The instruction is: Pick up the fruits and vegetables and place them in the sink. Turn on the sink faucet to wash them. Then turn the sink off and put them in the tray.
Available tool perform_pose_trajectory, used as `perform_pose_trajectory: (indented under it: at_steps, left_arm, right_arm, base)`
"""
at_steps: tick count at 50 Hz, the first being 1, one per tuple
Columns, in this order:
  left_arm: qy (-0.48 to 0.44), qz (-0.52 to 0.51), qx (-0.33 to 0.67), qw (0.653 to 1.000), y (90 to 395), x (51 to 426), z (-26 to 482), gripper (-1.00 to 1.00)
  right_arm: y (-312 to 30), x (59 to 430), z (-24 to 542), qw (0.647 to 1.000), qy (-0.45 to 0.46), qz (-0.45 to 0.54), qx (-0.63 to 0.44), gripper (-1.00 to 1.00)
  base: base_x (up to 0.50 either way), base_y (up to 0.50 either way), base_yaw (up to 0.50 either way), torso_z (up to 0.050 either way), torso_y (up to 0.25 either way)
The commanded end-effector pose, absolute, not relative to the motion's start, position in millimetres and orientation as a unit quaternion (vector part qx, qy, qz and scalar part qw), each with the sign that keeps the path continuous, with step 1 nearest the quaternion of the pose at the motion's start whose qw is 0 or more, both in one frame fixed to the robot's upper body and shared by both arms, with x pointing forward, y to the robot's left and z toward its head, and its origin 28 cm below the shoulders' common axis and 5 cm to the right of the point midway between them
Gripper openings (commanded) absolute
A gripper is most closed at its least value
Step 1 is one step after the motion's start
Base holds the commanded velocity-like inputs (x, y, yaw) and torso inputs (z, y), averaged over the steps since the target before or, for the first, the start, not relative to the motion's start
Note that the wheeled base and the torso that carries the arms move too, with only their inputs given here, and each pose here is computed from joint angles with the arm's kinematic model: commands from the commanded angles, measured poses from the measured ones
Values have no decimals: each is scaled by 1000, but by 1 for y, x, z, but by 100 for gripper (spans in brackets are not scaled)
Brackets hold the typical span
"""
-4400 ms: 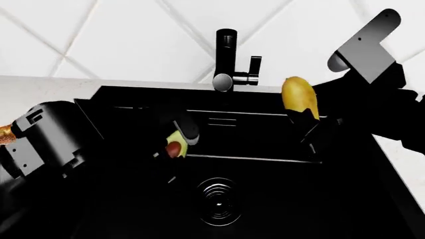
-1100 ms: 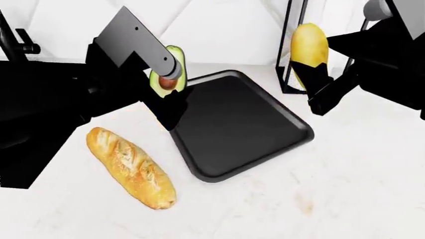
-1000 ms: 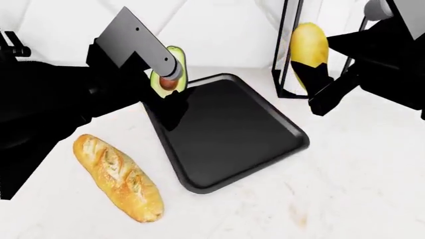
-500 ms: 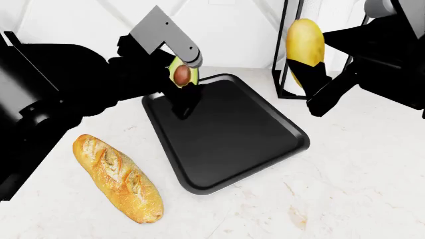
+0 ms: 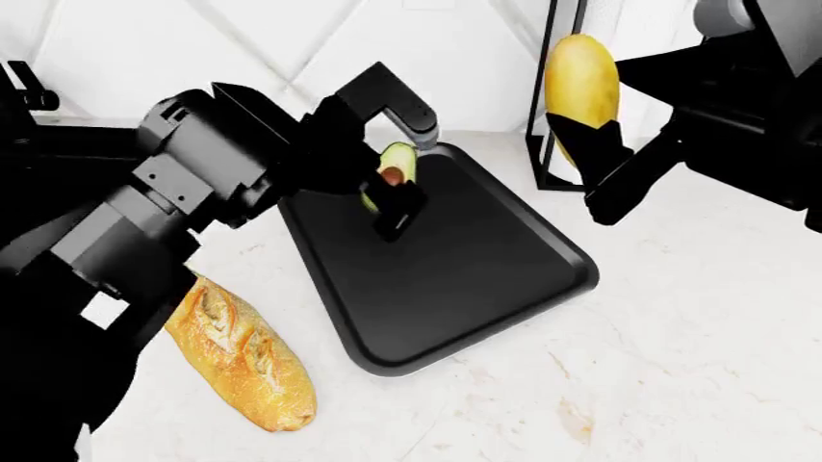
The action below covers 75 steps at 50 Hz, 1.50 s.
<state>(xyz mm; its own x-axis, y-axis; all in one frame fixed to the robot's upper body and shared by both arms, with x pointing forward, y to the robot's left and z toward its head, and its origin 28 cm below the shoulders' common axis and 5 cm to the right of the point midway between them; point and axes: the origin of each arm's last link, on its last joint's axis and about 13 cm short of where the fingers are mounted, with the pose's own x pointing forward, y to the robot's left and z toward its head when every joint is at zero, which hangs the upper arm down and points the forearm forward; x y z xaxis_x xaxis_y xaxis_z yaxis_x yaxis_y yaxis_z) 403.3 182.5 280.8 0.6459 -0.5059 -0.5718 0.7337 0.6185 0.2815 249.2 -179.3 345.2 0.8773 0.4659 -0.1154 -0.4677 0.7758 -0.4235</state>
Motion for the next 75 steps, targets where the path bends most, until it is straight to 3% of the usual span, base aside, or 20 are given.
perform_pose_trajectory:
  at_steps: [1,21,22,34,51,75]
  left_arm:
    - [276,-364,255,852,174,417,268,-100]
    - [362,-367,269,814,173,414,249,-100]
    - [362,-367,270,814,172,414,250,100]
    - [346,-374,265,819,171,413,262,100]
    - [299,-366,282,835,177,374,291,100]
    - [195,-342,251,884,214,318,325,100]
  right_arm:
    - [-180,250,347,942,-6,243,-230,-100]
    - [-180,250,345,942,-6,242,-231,-100]
    - [-180,250,345,942,-6,242,-231,-100]
    - [-176,251,345,934,8,264,-240,-100]
    - [-159,268,349,909,55,305,-278,-100]
    - [-137,318,345,882,142,307,-329,-100]
  base:
    - [0,0,0,0,10]
    - [0,0,0,0,0]
    - [0,0,0,0,0]
    - [0,0,0,0,1]
    - [0,0,0,0,0]
    - [0,0,0,0,0]
